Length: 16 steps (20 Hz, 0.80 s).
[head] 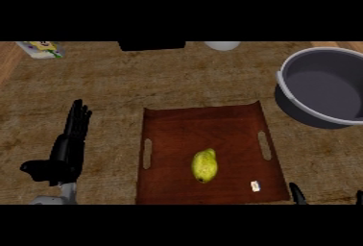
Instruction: Pick the pear from the tray and place it in the pot
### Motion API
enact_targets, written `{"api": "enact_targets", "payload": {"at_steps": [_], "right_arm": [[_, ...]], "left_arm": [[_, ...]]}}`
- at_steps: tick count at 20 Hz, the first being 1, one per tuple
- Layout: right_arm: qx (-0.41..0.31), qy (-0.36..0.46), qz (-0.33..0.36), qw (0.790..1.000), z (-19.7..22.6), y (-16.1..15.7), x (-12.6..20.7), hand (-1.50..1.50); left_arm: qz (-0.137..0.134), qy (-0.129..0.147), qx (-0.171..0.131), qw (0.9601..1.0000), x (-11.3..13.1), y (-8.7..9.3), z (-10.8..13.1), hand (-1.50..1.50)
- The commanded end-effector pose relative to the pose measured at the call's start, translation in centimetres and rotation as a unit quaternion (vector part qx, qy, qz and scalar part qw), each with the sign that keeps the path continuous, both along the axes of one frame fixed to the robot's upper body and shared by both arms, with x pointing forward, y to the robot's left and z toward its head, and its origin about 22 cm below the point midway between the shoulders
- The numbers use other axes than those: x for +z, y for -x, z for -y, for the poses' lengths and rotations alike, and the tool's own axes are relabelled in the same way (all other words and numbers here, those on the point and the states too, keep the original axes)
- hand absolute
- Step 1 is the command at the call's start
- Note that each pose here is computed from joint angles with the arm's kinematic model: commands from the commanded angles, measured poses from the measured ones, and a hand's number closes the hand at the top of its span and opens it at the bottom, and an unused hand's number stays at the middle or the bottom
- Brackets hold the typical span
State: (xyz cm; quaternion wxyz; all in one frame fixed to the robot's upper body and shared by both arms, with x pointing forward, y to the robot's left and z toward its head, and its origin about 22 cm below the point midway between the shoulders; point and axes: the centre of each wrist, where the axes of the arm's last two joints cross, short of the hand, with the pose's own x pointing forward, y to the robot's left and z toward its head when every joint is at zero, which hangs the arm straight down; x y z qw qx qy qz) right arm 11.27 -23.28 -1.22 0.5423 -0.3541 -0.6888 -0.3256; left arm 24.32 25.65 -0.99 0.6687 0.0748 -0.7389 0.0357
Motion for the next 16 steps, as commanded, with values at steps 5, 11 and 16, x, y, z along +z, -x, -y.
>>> {"api": "enact_targets", "payload": {"at_steps": [5, 11, 16], "right_arm": [[0.119, -0.022, -0.152, 0.981, -8.8, 7.9, -0.9, -1.50], [0.159, -0.046, -0.221, 0.961, -12.0, 8.6, 0.2, -1.50], [0.188, -0.055, -0.230, 0.953, -12.0, 4.1, 0.2, -1.50]], "left_arm": [[0.025, 0.003, -0.037, 0.9990, 0.9, -0.2, 1.6, 0.00], [0.023, 0.007, -0.045, 0.9987, 0.7, -0.4, 2.7, 0.00], [0.017, -0.002, -0.042, 0.9990, 2.9, -1.4, 3.7, 0.00]]}}
